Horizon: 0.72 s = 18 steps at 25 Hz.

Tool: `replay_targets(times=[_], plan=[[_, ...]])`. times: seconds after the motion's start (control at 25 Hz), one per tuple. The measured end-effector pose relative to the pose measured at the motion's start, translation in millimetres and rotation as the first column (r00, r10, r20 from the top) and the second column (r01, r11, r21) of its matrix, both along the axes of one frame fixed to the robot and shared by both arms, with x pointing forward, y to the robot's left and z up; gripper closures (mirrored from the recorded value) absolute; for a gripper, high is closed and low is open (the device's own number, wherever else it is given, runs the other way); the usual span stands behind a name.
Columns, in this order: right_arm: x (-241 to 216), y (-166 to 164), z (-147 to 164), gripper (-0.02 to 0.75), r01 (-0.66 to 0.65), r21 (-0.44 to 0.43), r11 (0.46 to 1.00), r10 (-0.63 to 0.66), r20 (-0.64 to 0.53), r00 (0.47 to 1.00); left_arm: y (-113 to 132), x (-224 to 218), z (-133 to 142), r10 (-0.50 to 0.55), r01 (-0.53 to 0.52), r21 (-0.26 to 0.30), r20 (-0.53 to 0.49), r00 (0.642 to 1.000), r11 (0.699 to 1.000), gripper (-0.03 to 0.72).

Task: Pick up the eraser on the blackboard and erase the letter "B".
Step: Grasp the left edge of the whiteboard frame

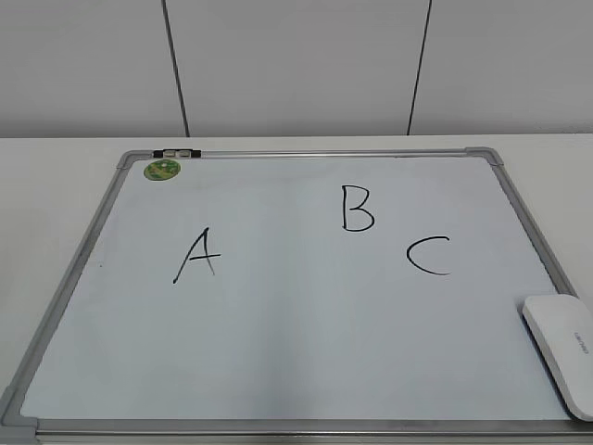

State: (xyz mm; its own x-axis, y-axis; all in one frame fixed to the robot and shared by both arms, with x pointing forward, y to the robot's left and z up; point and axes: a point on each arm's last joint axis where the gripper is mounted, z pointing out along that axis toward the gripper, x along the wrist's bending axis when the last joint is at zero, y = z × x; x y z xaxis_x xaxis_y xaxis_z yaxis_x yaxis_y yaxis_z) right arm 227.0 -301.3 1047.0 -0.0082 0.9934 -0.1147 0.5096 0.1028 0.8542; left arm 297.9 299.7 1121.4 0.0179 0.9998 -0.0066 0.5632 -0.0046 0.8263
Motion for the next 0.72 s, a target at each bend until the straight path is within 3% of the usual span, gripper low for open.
replay_targets(times=[0.24, 0.48, 0.72], plan=[[0, 0, 0, 0.174, 0.000, 0.000, 1.000, 0.000, 0.000, 1.000, -3, 71, 4, -0.016, 0.008, -0.046, -0.184, 0.983, 0.999, 0.094], [0, 0, 0, 0.174, 0.000, 0.000, 1.000, 0.000, 0.000, 1.000, -6, 150, -15, -0.053, 0.036, -0.053, -0.366, 0.929, 0.998, 0.097], [0, 0, 0, 0.174, 0.000, 0.000, 1.000, 0.000, 0.000, 1.000, -8, 217, -43, -0.075, 0.045, -0.075, -0.486, 0.871, 0.996, 0.099]])
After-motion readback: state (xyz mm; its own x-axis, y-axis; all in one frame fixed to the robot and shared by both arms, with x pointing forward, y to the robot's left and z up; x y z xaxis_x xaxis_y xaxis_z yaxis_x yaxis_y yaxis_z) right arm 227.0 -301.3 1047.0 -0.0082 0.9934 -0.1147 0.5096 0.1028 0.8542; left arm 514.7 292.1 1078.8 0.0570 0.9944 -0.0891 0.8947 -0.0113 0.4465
